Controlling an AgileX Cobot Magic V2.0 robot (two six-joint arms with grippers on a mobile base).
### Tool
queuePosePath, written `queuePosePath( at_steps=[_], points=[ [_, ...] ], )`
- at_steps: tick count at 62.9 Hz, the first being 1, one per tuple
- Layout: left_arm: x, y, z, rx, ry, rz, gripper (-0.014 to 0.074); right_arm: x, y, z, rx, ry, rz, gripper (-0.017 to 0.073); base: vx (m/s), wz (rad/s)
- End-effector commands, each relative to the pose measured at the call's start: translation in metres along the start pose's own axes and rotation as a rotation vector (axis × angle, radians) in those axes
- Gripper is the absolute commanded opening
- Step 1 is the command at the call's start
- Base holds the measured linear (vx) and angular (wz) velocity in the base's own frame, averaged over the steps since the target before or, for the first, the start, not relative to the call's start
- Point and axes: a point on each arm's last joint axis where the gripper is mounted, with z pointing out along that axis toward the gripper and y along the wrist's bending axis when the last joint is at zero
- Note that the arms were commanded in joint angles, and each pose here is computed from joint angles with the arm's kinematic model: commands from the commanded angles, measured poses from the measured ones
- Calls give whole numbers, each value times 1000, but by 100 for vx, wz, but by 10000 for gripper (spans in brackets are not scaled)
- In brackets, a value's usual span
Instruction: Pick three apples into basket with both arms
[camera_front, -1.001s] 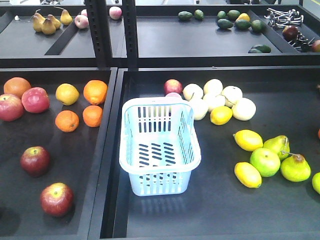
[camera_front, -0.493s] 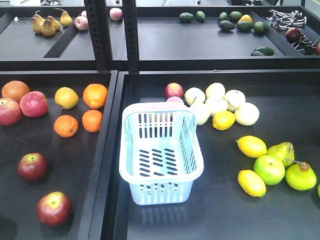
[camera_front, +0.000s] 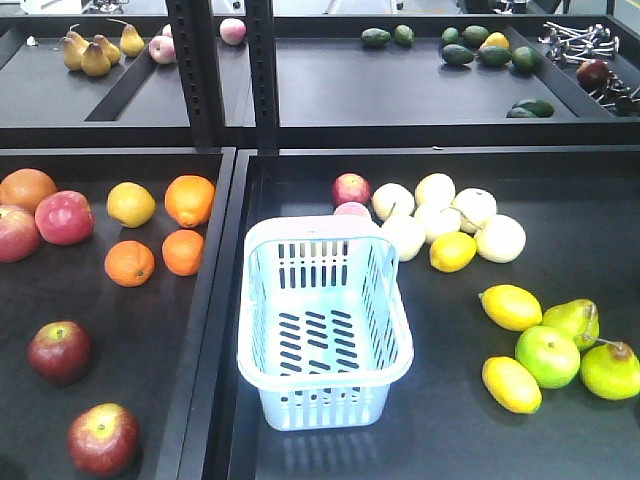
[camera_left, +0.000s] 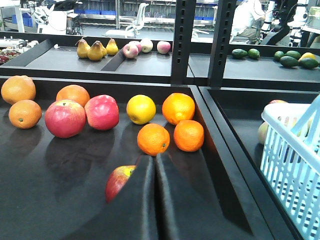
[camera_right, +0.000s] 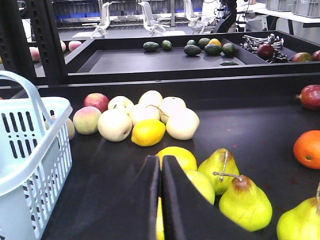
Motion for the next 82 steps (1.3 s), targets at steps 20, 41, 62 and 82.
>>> queuePosePath(
  at_steps=[20, 41, 62, 82],
  points=[
    [-6, -1, -1, 12, -89, -8, -6, -3, 1, 0, -9, -69, -19, -4, 5, 0],
    [-6, -1, -1, 12, -89, -8, -6, -3, 1, 0, -9, -69, -19, -4, 3, 0],
    [-6, -1, -1, 12, -89, -8, -6, -3, 1, 0, -9, -69, -19, -4, 0, 0],
    [-6, -1, -1, 12, -89, -8, -6, -3, 1, 0, -9, -70, -19, -4, 0, 0]
  ],
)
